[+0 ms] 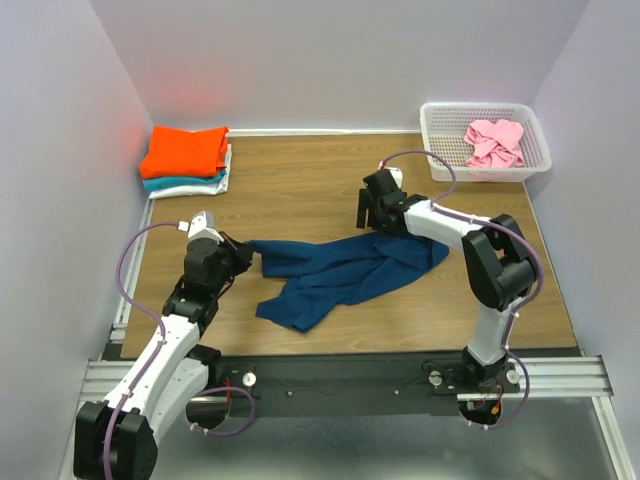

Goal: Fold and stack the t-shirts
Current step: Flatten the tshirt out

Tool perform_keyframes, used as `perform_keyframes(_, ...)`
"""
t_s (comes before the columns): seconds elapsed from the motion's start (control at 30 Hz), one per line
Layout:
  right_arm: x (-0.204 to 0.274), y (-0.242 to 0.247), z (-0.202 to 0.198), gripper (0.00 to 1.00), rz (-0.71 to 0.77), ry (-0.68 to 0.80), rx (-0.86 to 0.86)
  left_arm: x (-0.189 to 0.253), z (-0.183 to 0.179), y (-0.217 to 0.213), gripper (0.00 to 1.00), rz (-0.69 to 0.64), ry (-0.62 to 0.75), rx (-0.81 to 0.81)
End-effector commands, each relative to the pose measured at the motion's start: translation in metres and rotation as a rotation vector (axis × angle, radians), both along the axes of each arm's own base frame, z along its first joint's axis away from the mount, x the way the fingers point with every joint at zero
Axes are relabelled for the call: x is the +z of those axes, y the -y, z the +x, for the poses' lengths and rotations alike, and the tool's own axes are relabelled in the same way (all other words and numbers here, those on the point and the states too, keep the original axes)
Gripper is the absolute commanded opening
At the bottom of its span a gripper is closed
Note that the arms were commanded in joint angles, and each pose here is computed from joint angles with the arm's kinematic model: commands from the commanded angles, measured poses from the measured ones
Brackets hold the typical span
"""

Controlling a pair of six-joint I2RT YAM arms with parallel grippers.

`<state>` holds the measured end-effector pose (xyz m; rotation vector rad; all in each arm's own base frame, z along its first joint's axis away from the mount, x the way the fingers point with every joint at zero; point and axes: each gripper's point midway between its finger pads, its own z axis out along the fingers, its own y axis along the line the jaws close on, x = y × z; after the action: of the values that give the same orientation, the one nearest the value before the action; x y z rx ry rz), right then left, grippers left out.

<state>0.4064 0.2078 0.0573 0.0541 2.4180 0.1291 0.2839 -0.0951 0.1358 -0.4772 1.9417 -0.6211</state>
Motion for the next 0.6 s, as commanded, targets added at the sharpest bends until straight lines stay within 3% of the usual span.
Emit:
perform_keyframes(0.0,-0.016,0.020,0.004,0.82,-0.112,-0.022,-0.107,-0.001,0.000,-0.007,0.00,0.035,0.011,0.020)
perform_keyframes(0.13,-0.027,0.032,0.006,0.77,-0.162,-0.031,-0.185,-0.002,0.001,-0.009,0.00,0.040,0.011,0.028)
perform_keyframes(0.27,-0.027,0.042,0.007,0.62,-0.187,-0.013,-0.260,-0.005,0.001,-0.012,0.00,0.049,-0.003,0.045)
perform_keyframes(0.3,-0.027,0.044,0.006,0.48,-0.187,-0.009,-0.274,-0.005,0.001,-0.013,0.00,0.051,-0.003,0.049)
perform_keyframes(0.5,-0.014,0.060,0.004,0.08,-0.227,0.035,-0.336,-0.002,0.002,-0.016,0.00,0.051,0.007,0.068)
perform_keyframes(0.57,-0.013,0.062,0.001,0.01,-0.228,0.036,-0.337,0.000,0.003,-0.016,0.00,0.051,0.013,0.073)
